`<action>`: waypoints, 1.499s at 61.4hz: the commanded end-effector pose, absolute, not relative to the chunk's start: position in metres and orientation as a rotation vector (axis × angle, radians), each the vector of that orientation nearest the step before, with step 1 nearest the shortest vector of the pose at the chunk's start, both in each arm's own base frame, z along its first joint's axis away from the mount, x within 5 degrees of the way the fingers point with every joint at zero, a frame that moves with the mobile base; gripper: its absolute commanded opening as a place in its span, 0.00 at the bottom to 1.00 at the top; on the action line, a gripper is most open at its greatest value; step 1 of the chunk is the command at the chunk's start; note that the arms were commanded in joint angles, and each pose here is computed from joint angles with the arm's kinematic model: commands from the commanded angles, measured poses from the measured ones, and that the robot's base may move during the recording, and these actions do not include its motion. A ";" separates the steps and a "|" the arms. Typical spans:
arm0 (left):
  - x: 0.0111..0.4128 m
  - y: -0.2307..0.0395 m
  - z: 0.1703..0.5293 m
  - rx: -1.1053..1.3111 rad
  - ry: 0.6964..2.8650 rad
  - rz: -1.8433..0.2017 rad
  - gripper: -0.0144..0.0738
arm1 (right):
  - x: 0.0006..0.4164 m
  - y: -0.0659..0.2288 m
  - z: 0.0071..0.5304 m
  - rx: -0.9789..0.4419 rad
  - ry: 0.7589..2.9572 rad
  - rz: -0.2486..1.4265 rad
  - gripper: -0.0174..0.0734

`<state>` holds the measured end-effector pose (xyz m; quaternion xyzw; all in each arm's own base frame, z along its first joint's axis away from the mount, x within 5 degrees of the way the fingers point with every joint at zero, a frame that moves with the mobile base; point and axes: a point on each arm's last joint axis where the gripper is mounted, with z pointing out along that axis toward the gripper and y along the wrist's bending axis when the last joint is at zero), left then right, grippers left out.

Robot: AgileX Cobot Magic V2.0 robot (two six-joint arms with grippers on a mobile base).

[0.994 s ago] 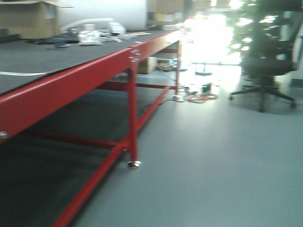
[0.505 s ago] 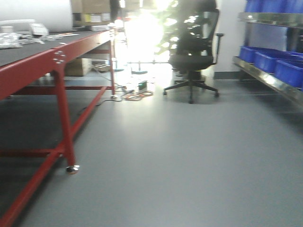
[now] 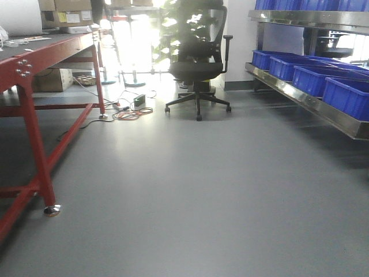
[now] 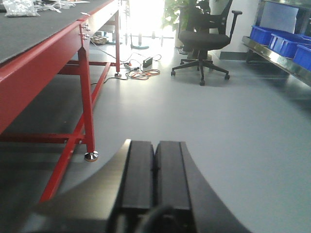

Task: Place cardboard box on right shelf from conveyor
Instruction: 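Drive the base away from the conveyor holding the box in the right gripper, then drive up to the steel shelf rack with blue bins, box held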

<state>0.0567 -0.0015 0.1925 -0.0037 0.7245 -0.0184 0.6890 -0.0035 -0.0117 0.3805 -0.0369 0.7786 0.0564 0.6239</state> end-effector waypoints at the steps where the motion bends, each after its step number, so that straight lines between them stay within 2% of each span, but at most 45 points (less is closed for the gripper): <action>1: 0.056 -0.001 0.198 -0.015 1.527 -0.044 0.03 | -0.001 -0.011 0.397 -0.093 1.678 0.117 0.46; 92: 0.056 -0.001 0.198 -0.015 1.527 -0.044 0.03 | 0.000 -0.011 0.396 -0.093 1.683 0.117 0.46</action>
